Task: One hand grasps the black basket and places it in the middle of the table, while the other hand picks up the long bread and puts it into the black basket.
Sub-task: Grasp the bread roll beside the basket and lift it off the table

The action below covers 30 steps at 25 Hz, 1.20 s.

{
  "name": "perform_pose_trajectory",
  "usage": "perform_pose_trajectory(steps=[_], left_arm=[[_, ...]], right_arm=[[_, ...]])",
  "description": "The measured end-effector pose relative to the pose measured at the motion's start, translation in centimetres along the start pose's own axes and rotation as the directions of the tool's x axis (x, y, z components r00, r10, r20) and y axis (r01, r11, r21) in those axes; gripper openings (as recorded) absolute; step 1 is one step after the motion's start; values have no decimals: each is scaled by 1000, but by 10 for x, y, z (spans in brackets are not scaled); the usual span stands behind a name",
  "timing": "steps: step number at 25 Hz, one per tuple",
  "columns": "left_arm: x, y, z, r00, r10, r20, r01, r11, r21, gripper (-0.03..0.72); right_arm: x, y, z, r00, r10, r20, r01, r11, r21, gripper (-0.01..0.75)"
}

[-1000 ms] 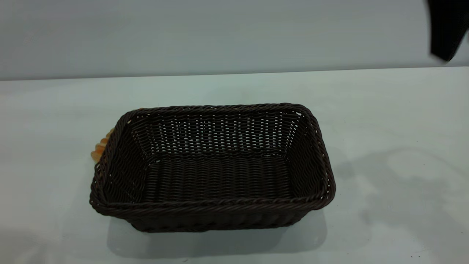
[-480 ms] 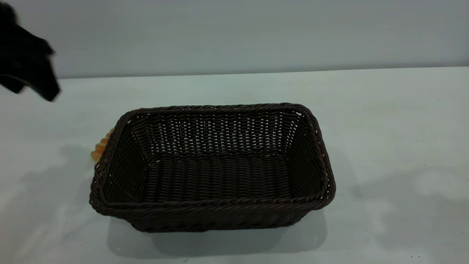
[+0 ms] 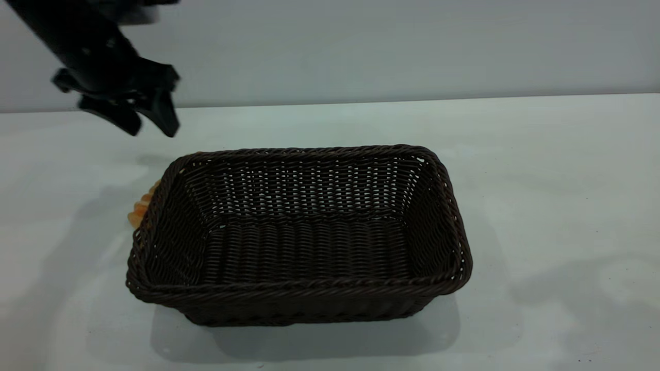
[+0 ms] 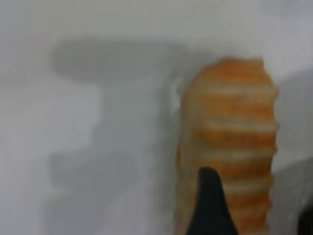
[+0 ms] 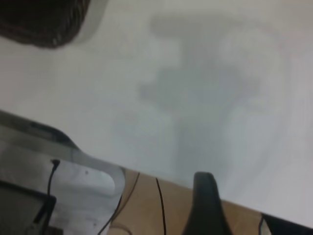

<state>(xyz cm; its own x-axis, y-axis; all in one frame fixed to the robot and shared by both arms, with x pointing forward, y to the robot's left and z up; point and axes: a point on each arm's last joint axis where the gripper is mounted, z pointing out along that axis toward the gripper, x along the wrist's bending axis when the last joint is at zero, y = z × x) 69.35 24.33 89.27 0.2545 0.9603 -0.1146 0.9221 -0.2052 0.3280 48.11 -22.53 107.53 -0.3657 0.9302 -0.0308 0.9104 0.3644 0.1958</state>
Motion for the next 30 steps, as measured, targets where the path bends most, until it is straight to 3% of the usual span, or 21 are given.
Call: perform_pose_trajectory(steps=[7, 13, 16, 19, 21, 26, 30], left_arm=[[-10, -1, 54, 1000, 16, 22, -17, 998, 65, 518], [-6, -4, 64, 1000, 10, -3, -9, 997, 79, 492], [-2, -5, 65, 999, 0, -44, 4, 996, 91, 381], [5, -7, 63, 993, 17, -117, -2, 993, 122, 163], [9, -9, 62, 986, 19, -165, 5, 990, 144, 78], [14, 1, 40, 970, 25, -242, 16, 986, 165, 52], [1, 30, -17, 973, 8, -233, 11, 997, 78, 52]], right_arm=[[0, -1, 3, 1000, 1, 0, -1, 1000, -2, 566], [0, -1, 3, 1000, 1, 1, -1, 1000, -2, 566], [0, -1, 3, 1000, 1, 1, -1, 1000, -3, 566], [0, -1, 3, 1000, 1, 1, -1, 1000, -4, 566], [0, -1, 3, 1000, 1, 1, -1, 1000, -4, 566], [0, -1, 3, 1000, 1, 1, -1, 1000, -4, 566], [0, 0, 3, 1000, 1, 2, -1, 1000, -11, 566]])
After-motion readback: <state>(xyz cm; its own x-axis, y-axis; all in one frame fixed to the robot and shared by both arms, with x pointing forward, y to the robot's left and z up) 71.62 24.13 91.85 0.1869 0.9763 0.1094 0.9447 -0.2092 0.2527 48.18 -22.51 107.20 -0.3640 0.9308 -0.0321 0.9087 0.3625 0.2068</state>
